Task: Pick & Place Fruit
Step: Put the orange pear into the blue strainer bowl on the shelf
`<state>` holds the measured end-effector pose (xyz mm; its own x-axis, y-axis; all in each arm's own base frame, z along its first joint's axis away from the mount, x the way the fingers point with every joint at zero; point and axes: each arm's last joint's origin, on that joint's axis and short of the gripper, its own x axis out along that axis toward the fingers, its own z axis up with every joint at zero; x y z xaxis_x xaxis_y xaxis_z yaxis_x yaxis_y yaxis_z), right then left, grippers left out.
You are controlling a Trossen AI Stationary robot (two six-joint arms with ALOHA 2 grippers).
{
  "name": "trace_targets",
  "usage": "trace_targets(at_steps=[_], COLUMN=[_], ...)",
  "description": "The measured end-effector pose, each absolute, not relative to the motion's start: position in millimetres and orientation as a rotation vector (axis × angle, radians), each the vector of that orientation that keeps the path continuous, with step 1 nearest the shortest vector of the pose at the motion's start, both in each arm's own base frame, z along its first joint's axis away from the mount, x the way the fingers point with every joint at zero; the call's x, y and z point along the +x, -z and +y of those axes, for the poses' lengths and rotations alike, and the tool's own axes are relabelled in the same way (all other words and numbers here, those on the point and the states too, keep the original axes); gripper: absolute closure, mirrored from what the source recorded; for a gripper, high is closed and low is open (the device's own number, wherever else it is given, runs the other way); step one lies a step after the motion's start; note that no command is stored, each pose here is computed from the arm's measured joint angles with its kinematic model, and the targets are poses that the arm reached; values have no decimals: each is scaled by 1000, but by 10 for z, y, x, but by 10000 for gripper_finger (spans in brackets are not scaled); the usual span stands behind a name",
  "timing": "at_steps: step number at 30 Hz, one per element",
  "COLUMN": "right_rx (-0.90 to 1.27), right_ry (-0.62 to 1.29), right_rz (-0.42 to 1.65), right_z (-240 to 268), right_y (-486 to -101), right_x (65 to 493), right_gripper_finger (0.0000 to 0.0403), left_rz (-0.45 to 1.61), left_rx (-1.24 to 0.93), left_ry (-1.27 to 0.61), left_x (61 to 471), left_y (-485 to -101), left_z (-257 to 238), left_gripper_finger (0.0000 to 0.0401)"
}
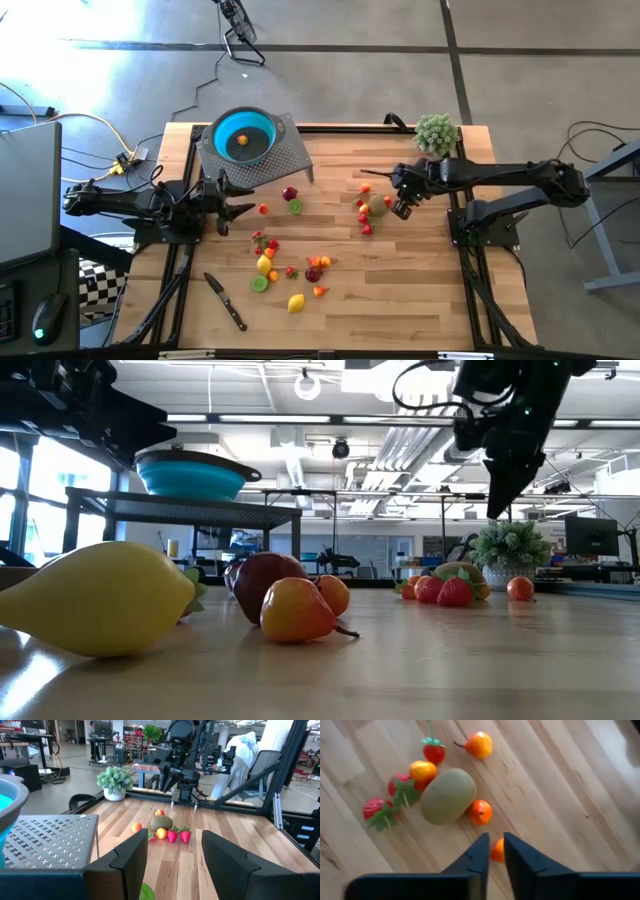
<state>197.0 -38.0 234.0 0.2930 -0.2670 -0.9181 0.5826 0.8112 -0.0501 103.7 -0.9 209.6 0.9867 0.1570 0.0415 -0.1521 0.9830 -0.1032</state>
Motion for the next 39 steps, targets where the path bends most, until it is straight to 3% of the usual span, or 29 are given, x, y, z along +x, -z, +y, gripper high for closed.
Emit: trace_targets(at_steps=[7, 12, 19, 28, 39], right_rx=[357, 441, 363, 254, 160], right_ry=[590, 585, 535, 337, 284], right_rz=[1113, 1028, 1050, 1102, 1126], right_z=[-380, -381, -376, -347, -350], right_y=[-2260, -2284, -2284, -2280, -2202], right_x=[1980, 2048, 2049, 2054, 2067], right_gripper_finger=[215, 166, 167, 191, 188], left_rz=[-50, -50, -50, -24, -24], left_rx=[-116, -116, -116, -113, -113], left_ry=[-155, -155, -155, -157, -157], left_x=[1037, 1037, 1037, 1038, 1038], left_y=[-2096, -2096, -2095, -2070, -2071], left_z=[-9, -9, -9, -9, -9], left_gripper_finger=[217, 217, 217, 217, 217])
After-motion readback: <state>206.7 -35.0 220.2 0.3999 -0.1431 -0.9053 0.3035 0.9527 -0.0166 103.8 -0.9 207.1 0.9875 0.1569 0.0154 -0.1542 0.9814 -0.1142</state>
